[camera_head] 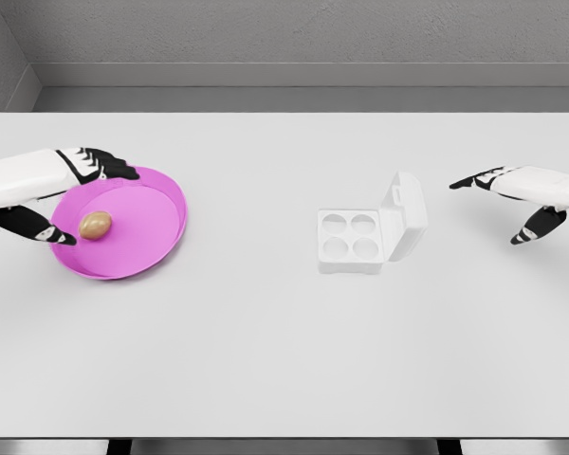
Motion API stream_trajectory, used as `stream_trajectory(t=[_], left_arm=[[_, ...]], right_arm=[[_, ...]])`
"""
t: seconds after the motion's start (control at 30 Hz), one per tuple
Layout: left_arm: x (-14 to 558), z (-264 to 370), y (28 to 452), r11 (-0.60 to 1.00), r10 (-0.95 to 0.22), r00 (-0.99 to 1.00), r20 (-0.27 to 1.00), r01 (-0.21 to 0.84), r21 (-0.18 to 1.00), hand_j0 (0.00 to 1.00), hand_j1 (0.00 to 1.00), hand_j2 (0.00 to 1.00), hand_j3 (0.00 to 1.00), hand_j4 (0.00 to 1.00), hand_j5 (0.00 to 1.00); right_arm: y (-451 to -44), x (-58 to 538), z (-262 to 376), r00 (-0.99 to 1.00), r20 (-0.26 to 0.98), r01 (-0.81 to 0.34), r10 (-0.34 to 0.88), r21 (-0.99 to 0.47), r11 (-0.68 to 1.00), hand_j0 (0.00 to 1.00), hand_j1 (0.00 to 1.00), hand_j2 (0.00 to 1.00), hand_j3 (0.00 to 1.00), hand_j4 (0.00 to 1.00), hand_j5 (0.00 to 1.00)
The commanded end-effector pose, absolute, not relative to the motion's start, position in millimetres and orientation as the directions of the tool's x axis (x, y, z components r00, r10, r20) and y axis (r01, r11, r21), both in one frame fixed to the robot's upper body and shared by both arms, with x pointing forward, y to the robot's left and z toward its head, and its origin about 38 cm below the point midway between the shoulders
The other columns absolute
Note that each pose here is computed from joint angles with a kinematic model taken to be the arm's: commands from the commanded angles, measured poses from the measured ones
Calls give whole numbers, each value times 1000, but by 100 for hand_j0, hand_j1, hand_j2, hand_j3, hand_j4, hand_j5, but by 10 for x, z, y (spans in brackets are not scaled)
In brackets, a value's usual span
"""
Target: Pack egg into the box and close the box lid
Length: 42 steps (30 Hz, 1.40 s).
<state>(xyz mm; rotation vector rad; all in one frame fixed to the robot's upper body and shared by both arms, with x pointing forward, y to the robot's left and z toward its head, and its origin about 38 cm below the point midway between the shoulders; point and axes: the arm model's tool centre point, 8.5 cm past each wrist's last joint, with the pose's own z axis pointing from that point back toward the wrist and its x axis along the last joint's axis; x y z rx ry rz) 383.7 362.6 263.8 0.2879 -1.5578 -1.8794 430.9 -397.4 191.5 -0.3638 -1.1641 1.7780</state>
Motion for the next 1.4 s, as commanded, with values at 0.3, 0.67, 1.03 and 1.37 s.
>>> stream_trajectory(t=[0.3, 0.67, 1.03, 1.37], left_arm=[[3935, 2381, 3559, -155, -643, -748, 164, 337, 929, 95, 95, 95, 95, 95, 95], [4061, 2177, 3662, -154, -691, -704, 164, 364, 918, 87, 87, 87, 87, 87, 87], [4056, 2173, 3780, -176, -713, -686, 143, 372, 911, 77, 77, 77, 77, 77, 77], [4059, 2114, 3809, -194, -722, -679, 132, 382, 904, 79, 79, 79, 79, 79, 79]], right_arm=[[-3991, 4285, 1866, -505, 238, -561, 829, -821, -106, 100, 100, 100, 100, 100, 100], [-4073, 4239, 1907, -518, 214, -558, 828, -819, -137, 100, 100, 100, 100, 100, 100], [-4067, 4228, 1898, -523, 215, -558, 824, -818, -141, 100, 100, 100, 100, 100, 100], [-4042, 4222, 1904, -531, 214, -556, 820, -818, -147, 100, 100, 100, 100, 100, 100]])
